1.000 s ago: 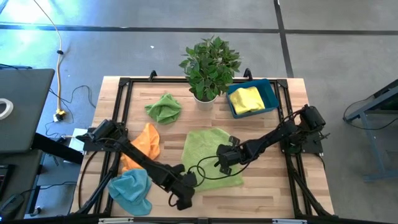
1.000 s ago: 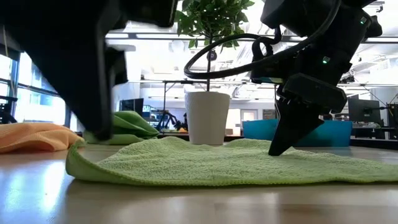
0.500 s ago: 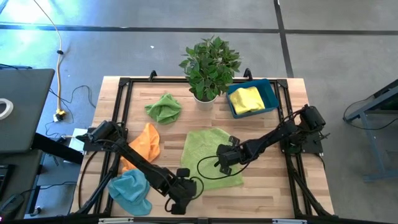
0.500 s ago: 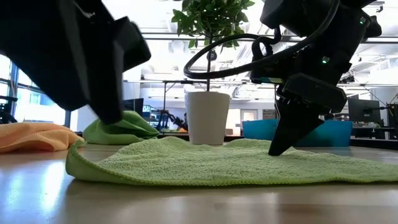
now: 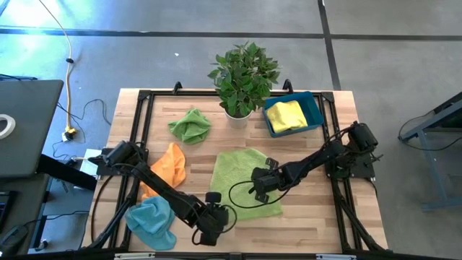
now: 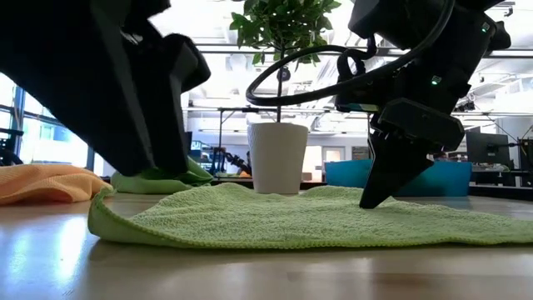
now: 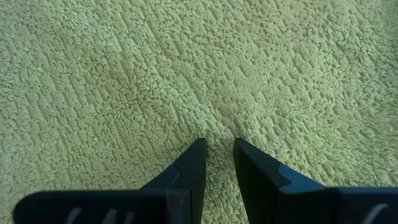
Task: Sort microfiber towel by color & place in baskets
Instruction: Fold the light green towel
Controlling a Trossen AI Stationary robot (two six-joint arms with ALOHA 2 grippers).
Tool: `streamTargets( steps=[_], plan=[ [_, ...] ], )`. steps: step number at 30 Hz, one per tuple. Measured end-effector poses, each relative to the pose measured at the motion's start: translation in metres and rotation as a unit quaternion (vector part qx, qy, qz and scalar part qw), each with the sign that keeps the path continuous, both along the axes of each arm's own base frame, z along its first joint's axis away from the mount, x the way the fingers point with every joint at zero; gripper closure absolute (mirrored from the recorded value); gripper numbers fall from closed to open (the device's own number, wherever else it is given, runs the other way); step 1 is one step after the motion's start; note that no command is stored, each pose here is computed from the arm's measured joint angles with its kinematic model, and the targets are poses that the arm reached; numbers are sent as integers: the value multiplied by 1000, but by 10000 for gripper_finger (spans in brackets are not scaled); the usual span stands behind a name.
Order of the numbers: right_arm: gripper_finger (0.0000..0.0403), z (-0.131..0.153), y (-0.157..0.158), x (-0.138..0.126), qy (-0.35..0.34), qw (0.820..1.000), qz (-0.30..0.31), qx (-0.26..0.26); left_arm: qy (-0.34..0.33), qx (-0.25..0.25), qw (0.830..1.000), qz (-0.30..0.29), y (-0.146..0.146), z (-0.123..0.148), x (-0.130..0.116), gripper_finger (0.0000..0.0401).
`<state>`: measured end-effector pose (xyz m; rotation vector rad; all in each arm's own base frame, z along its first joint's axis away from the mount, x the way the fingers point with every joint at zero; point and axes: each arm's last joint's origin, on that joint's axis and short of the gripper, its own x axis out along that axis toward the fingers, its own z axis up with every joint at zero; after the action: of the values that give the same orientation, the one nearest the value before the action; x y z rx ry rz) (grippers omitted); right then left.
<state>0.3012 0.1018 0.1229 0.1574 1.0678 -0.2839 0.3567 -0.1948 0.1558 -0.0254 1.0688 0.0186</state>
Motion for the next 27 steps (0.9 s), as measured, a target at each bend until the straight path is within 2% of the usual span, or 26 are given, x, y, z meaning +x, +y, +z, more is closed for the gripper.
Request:
streamTargets(
  steps=[5,13,18,22,27],
  plan=[
    [325,0,0,0,0,1000,2,-1,-2,8,1000,-1,-2,-4,0,240],
    [325,0,0,0,1,1000,9,-4,33,18,999,8,-1,-25,0,240],
    [325,0,0,0,0,1000,10,-4,38,21,999,9,-1,-27,0,246],
    [325,0,0,0,1,1000,12,0,43,32,999,12,0,-27,-1,278],
    [325,2,1,0,3,1000,19,18,46,34,998,12,0,-27,-2,350]
  ],
)
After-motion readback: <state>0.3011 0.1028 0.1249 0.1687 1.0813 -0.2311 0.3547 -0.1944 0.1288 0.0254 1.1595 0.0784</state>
